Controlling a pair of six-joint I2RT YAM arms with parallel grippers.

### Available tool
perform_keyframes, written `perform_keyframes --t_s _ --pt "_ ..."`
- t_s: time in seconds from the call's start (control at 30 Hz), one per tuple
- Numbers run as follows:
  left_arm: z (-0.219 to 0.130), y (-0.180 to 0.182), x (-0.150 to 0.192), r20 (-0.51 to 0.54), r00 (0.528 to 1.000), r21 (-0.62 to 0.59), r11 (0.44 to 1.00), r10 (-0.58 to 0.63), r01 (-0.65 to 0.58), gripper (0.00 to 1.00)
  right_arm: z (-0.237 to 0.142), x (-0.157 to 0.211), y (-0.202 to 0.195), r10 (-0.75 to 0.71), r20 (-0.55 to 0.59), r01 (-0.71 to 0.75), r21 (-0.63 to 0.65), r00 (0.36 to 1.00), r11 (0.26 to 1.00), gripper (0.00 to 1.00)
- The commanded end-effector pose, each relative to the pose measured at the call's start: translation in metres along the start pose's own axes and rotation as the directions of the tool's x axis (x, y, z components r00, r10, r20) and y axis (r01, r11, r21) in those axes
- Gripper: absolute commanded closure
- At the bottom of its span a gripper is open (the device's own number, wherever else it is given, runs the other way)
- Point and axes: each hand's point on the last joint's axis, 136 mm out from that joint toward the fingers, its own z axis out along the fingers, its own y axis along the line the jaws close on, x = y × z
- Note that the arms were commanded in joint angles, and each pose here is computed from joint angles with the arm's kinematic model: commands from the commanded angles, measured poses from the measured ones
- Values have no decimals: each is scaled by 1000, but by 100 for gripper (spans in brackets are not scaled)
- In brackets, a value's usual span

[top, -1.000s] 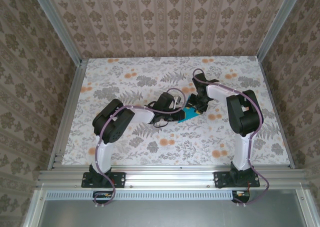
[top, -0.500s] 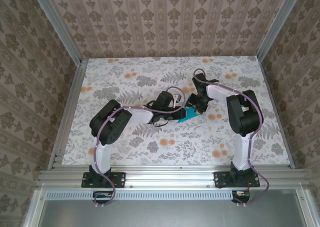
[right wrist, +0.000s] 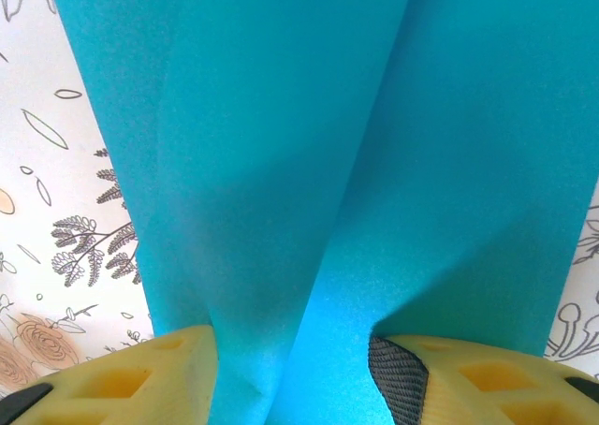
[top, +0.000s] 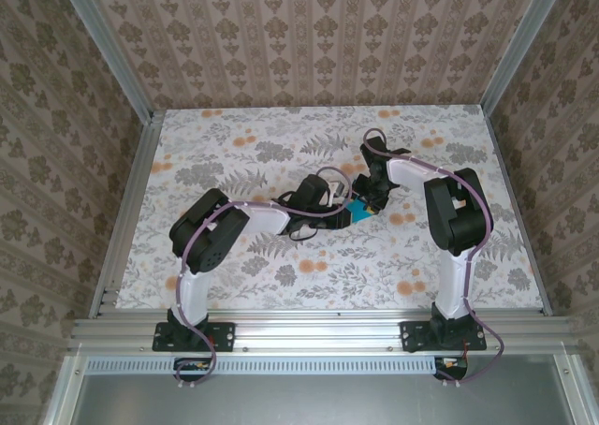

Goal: Fold a paper plane with a square sheet of paper (pick it up from the middle)
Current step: Fourth fold the wing at the center of the table.

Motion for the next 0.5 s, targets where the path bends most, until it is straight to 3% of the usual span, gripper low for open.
perform_keyframes --t_s 0.0,0.47 --pt "-1 10 5 -13 1000 -57 998 20 -21 82 67 39 -83 95 -134 -55 275 986 960 45" --pt "3 19 8 -23 1000 -96 995 11 -14 83 69 39 -85 92 -135 -51 279 986 959 45"
